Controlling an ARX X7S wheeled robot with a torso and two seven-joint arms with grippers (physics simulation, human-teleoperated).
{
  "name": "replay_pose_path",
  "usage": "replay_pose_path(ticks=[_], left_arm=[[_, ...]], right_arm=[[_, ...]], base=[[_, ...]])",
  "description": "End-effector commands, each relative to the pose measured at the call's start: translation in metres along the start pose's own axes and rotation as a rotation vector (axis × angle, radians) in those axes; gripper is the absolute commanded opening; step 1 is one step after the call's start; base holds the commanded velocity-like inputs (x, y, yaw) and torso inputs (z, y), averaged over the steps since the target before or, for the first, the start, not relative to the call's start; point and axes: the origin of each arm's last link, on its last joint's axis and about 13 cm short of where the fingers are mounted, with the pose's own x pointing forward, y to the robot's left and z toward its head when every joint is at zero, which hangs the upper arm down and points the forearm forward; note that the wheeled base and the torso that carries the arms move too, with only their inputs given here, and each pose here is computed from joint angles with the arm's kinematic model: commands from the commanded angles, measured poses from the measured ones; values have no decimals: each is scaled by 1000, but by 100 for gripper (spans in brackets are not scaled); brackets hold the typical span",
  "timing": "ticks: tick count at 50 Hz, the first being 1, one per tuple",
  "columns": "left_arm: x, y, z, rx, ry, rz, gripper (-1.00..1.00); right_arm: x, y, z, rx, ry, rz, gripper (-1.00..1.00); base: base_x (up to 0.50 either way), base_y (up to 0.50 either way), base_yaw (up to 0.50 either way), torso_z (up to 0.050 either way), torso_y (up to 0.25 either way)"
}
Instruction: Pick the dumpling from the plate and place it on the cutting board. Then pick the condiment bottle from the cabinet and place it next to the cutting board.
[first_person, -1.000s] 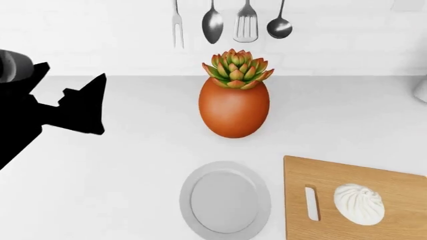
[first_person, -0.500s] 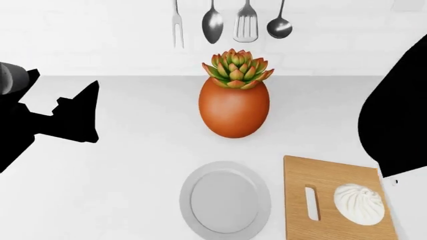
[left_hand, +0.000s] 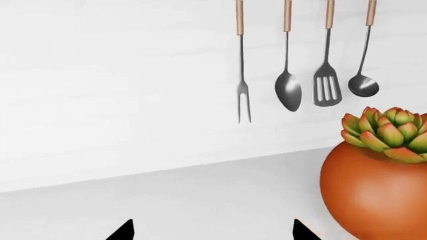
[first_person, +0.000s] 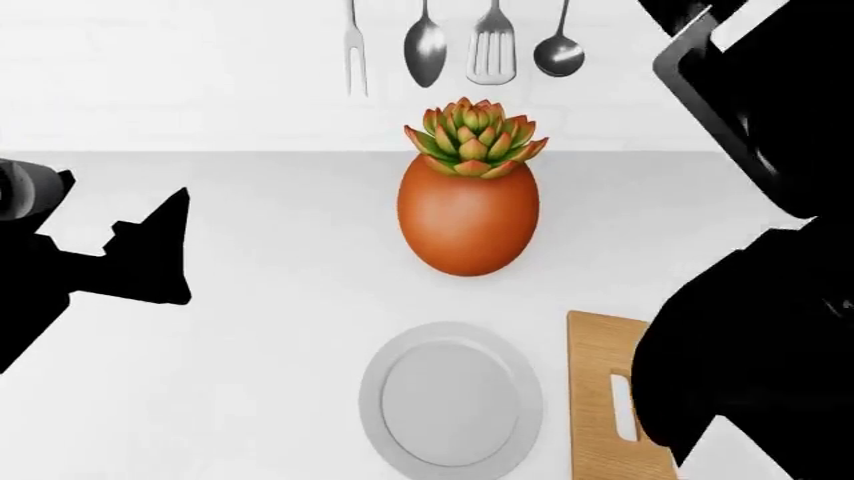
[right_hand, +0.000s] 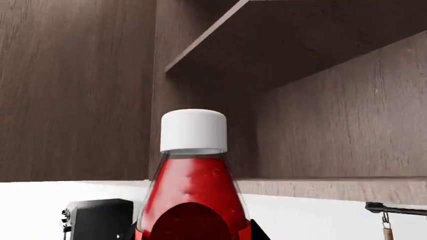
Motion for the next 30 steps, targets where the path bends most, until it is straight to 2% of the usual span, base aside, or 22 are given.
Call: replay_pose_path(ticks=[1,11,14,30], left_arm=[[-2,0,-7,-13,4,10,100],[-4,1,-11,-30,-5,37,100],[-5,-1,-12,-7,-9,42,100],[-7,-2,-25,-19,4,63,100]], right_arm=[[-24,3,-39,12,55,19,-100],[-35,-6,-61,8,81,-20,-100],[-42,-7,-68,-11,100,-35,-100],[-82,-19,-65,-124,123,-177,-100]], base=[[0,0,0,0,0],[0,0,0,0,0],[0,0,0,0,0],[0,0,0,0,0]])
